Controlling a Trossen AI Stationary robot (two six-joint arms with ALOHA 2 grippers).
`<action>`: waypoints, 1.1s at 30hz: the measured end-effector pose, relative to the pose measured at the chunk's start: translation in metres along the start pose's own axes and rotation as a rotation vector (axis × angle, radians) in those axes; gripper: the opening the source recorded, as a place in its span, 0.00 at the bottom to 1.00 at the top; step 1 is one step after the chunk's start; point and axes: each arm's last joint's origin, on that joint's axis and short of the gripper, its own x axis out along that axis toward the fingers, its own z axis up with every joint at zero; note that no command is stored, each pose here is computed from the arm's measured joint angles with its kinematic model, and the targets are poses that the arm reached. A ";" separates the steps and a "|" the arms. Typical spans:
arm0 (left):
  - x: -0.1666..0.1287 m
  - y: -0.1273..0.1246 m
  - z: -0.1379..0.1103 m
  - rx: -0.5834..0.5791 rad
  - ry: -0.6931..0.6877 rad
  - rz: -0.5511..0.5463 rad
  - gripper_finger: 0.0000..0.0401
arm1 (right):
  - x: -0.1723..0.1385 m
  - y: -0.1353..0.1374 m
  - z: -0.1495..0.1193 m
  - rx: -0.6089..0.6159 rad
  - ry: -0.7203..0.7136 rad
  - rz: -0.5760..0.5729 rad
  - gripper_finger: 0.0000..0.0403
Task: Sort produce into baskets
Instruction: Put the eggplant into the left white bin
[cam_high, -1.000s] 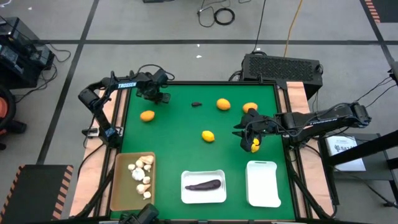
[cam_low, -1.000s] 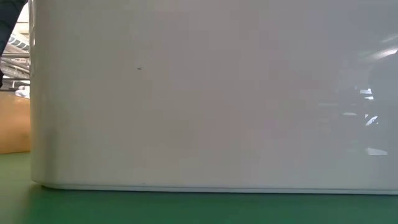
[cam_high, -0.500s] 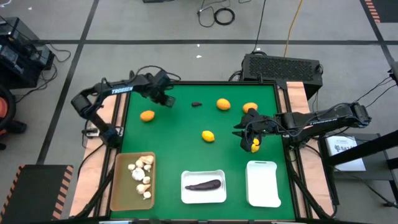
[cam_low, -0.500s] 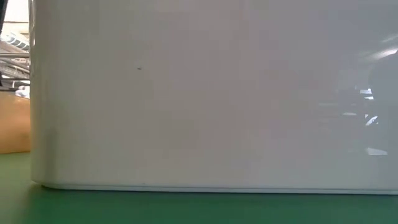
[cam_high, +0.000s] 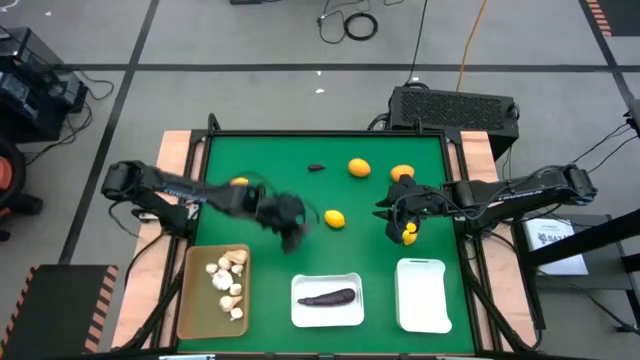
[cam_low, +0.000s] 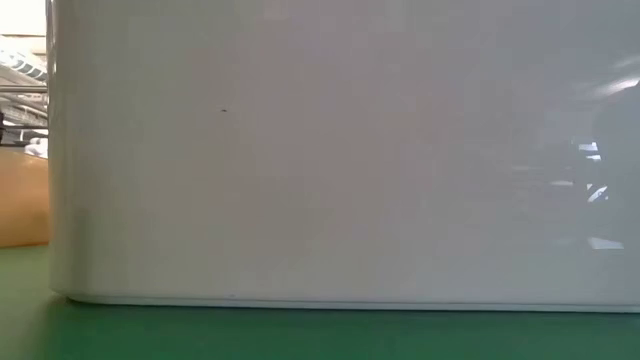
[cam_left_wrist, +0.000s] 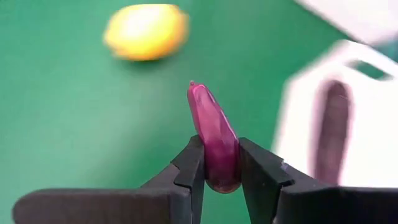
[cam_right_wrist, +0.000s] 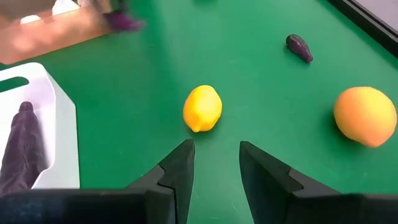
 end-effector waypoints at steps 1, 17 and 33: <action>0.002 -0.015 -0.006 0.040 -0.019 -0.028 0.22 | 0.000 0.000 0.000 0.005 0.000 0.000 0.29; 0.039 -0.134 -0.077 0.398 -0.333 -0.202 0.22 | 0.000 0.000 0.000 0.079 0.001 -0.009 0.29; 0.050 -0.133 -0.082 0.562 -0.305 -0.154 0.51 | -0.001 -0.002 -0.006 0.104 0.055 -0.024 0.29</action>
